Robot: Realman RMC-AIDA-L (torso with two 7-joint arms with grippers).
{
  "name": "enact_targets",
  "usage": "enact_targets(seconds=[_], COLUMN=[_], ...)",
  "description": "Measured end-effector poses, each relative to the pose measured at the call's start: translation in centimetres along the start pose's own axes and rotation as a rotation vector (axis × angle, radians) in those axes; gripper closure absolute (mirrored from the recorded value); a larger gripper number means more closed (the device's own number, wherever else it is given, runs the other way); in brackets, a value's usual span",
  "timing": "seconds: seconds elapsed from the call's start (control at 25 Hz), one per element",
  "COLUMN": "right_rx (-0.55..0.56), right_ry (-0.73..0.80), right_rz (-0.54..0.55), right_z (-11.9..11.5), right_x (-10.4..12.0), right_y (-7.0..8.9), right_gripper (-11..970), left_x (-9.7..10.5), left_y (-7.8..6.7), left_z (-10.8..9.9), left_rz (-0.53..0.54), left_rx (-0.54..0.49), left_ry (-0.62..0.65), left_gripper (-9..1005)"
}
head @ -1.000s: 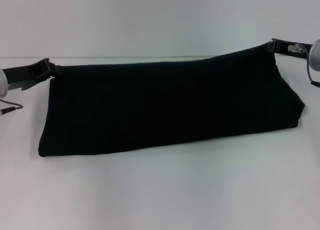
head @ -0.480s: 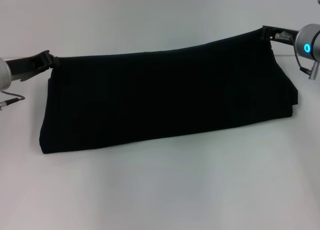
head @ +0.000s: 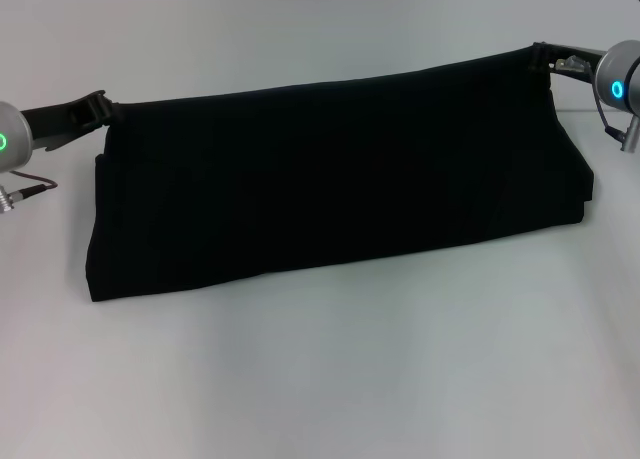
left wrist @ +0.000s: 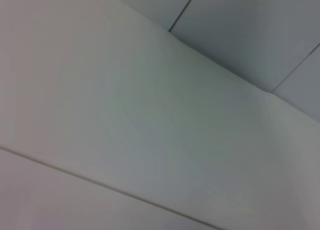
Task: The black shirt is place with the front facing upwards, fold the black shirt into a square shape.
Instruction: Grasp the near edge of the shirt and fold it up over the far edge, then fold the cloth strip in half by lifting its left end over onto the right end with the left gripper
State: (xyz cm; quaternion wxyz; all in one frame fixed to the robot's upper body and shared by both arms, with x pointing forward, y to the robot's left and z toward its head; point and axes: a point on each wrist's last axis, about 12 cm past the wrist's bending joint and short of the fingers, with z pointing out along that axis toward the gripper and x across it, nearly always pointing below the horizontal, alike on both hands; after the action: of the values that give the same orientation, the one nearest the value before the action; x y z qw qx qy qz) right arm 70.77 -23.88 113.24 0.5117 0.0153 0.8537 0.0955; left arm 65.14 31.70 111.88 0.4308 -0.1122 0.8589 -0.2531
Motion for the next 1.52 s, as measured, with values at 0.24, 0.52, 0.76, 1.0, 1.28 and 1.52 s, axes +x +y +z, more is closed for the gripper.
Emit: enact_targets(seconds=[0.24, 0.52, 0.76, 1.0, 1.28, 1.52], right_rx=[-0.004, 0.013, -0.144, -0.421, -0.559, -0.579], right_ry=[0.0, -0.046, 0.036, 0.096, 0.067, 0.052], right_rz=[-0.039, -0.076, 0.079, 0.342, 0.473, 0.474], right_z=[0.2, -0.2, -3.7, -8.9, -10.8, -10.8], right_x=[-0.7, -2.6, -2.7, 2.7, 6.2, 6.5], right_y=[0.3, -0.6, -3.2, -6.4, -7.8, -7.9], right_gripper=[949, 760, 475, 345, 228, 211], left_x=[0.3, 0.8, 2.0, 5.1, 9.0, 11.4], left_y=[-0.5, -0.3, 0.5, 2.6, 5.6, 7.1], left_z=[0.6, 1.1, -1.6, -5.8, -9.3, -9.9], left_rz=[-0.007, -0.045, -0.125, -0.317, -0.544, -0.687], left_rx=[0.006, -0.013, 0.119, 0.317, 0.386, 0.335], left_ry=[0.019, 0.006, 0.033, 0.086, 0.177, 0.164], left_gripper=[995, 900, 669, 414, 137, 136])
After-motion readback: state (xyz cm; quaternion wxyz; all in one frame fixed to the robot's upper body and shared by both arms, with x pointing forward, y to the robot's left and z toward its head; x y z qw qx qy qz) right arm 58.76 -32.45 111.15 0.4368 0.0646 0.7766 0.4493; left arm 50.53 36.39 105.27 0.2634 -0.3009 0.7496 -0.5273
